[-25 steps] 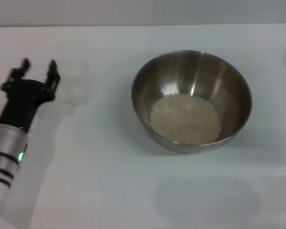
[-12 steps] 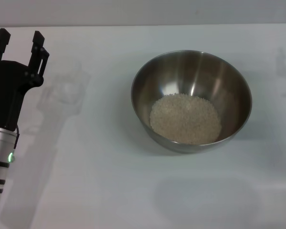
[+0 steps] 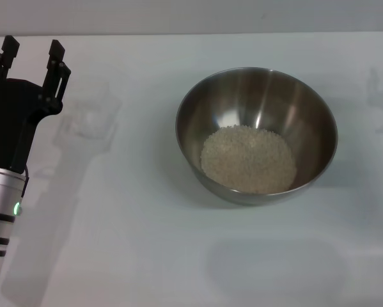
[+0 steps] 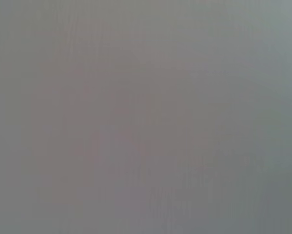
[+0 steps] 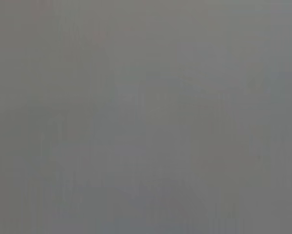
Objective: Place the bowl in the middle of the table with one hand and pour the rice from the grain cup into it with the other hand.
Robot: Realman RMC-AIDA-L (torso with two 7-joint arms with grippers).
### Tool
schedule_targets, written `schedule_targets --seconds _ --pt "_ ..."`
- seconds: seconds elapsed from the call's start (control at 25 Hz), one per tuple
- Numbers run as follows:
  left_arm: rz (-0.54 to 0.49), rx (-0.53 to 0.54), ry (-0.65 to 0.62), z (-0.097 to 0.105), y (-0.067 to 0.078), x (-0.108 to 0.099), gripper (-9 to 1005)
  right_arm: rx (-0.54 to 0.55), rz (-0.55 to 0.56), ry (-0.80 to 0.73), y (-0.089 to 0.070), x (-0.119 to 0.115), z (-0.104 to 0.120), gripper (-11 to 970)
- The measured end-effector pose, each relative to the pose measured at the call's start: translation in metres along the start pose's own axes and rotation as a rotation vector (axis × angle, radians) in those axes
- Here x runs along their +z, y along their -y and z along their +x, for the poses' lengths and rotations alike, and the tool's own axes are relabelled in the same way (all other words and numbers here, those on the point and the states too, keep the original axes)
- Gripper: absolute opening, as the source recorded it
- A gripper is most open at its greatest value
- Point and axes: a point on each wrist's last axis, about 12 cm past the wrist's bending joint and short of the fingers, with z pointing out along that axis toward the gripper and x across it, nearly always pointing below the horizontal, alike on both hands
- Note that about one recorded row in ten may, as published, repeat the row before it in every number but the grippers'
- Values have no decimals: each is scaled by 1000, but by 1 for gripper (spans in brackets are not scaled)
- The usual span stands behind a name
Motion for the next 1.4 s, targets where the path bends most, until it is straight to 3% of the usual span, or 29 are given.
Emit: schedule_targets --seconds 0.68,1.08,1.4 --pt "-5 3 -15 2 -1 4 688 -19 -89 -68 -13 3 7 502" --pt "-19 -14 -33 4 -4 6 689 46 -94 -92 -13 8 8 506" --pt "-18 -18 -33 4 -4 6 689 44 -90 -89 -12 7 8 603"
